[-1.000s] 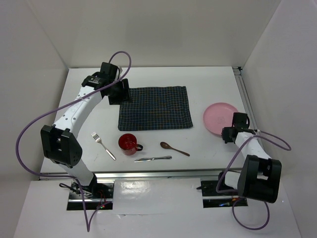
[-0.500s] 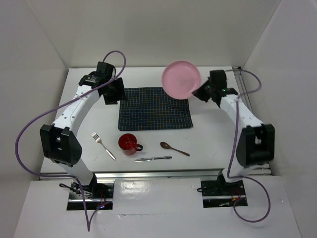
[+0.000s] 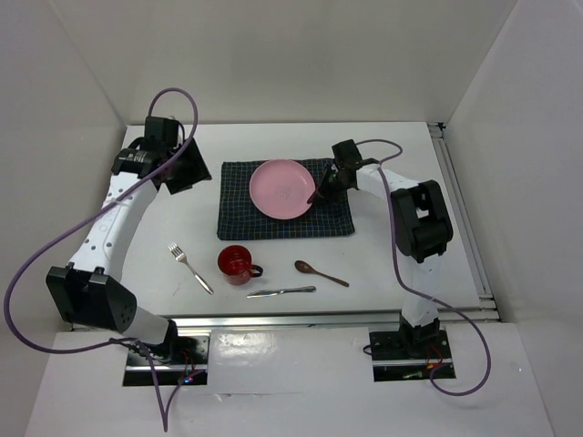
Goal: Set the dinner table for one person
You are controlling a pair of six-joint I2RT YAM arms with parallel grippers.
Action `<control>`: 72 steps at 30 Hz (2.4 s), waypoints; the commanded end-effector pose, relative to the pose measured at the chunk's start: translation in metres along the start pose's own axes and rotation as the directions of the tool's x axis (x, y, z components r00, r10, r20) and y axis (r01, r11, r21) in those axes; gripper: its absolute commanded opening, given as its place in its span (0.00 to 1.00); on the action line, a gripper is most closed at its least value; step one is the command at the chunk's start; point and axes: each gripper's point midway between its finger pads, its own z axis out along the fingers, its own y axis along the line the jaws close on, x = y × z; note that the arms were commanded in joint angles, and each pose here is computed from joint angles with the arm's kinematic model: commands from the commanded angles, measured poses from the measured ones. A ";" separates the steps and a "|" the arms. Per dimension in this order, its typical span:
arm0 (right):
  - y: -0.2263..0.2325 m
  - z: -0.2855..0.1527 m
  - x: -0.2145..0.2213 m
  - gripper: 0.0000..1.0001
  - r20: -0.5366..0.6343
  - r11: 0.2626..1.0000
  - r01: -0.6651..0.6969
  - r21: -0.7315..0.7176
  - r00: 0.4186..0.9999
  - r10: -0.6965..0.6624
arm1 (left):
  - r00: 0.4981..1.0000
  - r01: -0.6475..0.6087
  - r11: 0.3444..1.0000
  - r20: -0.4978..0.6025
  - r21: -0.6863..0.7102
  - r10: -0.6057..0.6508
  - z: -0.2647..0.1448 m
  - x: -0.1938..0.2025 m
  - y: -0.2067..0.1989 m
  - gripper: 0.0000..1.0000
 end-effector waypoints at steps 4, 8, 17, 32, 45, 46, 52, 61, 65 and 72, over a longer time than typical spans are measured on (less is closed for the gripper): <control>0.013 -0.005 -0.011 0.00 0.047 1.000 0.020 -0.018 0.999 -0.020 | 1.000 0.017 1.000 0.003 0.016 -0.017 0.001 -0.002 0.001 0.70; -0.001 0.005 -0.007 0.00 0.045 0.999 0.002 0.046 0.999 -0.004 | 1.000 0.017 1.000 -0.005 0.011 -0.017 0.003 0.001 0.002 0.70; 0.008 0.003 -0.007 0.62 0.069 0.997 0.011 0.080 0.998 -0.016 | 1.000 0.008 1.000 -0.005 0.011 -0.007 0.003 0.001 0.003 0.70; 0.150 -0.101 0.055 0.85 0.236 0.810 0.586 -0.002 0.787 -0.569 | 0.989 0.033 0.999 0.143 0.005 -0.033 -0.039 -0.030 0.004 0.70; 0.143 -0.024 0.201 0.87 -0.037 0.483 0.875 -0.034 0.482 -0.875 | 0.971 0.094 0.996 0.220 0.006 -0.093 -0.062 -0.039 0.019 0.70; 0.145 -0.021 0.205 0.84 -0.038 0.477 0.878 -0.039 0.475 -0.879 | 0.972 0.086 0.996 0.220 0.004 -0.084 -0.062 -0.038 0.019 0.70; 0.132 -0.008 0.215 0.73 -0.088 0.454 0.890 -0.043 0.449 -0.889 | 0.973 0.091 0.996 0.211 0.001 -0.089 -0.060 -0.037 0.022 0.70; 0.122 0.001 0.237 0.50 -0.143 0.434 0.898 -0.073 0.422 -0.895 | 0.976 0.088 0.996 0.201 0.016 -0.089 -0.060 -0.035 0.019 0.70; 0.123 0.001 0.242 0.40 -0.144 0.428 0.900 -0.079 0.414 -0.899 | 0.978 0.085 0.996 0.190 0.032 -0.089 -0.057 -0.035 0.016 0.70; 0.126 -0.001 0.238 0.00 -0.139 0.446 0.895 -0.030 0.438 -0.888 | 0.979 0.083 0.996 0.185 0.040 -0.089 -0.055 -0.034 0.015 0.70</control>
